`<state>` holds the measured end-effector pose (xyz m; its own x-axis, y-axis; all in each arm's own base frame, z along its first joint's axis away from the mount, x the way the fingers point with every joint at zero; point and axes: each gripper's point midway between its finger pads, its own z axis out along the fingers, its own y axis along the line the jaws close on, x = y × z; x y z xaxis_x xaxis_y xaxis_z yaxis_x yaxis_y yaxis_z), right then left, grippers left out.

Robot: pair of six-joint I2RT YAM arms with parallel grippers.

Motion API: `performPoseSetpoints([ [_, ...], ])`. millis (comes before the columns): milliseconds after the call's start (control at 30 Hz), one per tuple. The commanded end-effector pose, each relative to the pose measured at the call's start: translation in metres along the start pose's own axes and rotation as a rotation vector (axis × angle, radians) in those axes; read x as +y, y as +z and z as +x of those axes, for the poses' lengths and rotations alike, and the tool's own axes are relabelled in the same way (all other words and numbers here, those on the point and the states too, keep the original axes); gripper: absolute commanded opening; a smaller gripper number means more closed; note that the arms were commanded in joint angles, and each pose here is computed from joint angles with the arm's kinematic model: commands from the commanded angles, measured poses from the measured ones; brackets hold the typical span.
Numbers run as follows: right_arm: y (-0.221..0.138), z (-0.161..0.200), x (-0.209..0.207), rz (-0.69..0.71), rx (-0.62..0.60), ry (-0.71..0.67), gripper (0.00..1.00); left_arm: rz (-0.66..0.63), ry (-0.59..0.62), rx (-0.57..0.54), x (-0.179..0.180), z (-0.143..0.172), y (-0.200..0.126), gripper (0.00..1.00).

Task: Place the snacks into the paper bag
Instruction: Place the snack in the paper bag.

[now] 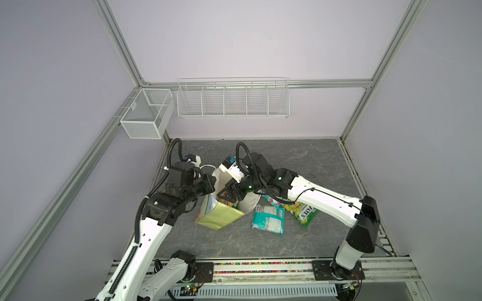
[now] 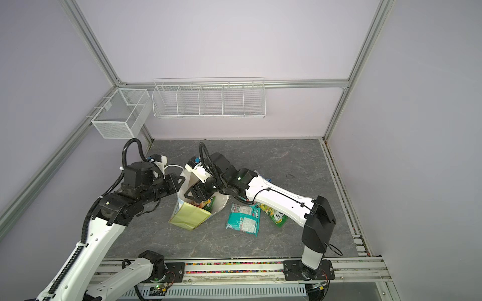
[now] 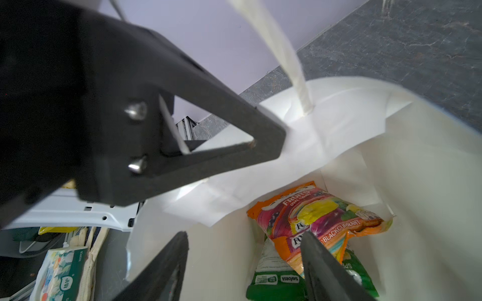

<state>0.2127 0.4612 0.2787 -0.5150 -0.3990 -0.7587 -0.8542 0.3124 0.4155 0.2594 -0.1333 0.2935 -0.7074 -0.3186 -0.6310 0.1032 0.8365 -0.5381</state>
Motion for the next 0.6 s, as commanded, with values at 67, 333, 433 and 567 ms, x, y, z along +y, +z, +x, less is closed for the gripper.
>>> performPoseSetpoints([
  [67, -0.040, -0.016, 0.010, 0.044, -0.079, -0.021, 0.71, 0.023, 0.005, -0.051, -0.007, -0.009, -0.009, 0.00],
  [333, -0.081, -0.018, 0.007, 0.139, -0.142, -0.017, 0.73, 0.031, -0.008, -0.058, -0.008, -0.011, -0.008, 0.00],
  [433, -0.094, -0.015, 0.001, 0.189, -0.167, -0.004, 0.75, 0.031, -0.013, -0.059, -0.008, -0.011, -0.006, 0.00],
  [567, -0.114, -0.011, -0.010, 0.255, -0.209, 0.019, 0.76, 0.028, -0.014, -0.059, -0.007, -0.011, -0.006, 0.00],
])
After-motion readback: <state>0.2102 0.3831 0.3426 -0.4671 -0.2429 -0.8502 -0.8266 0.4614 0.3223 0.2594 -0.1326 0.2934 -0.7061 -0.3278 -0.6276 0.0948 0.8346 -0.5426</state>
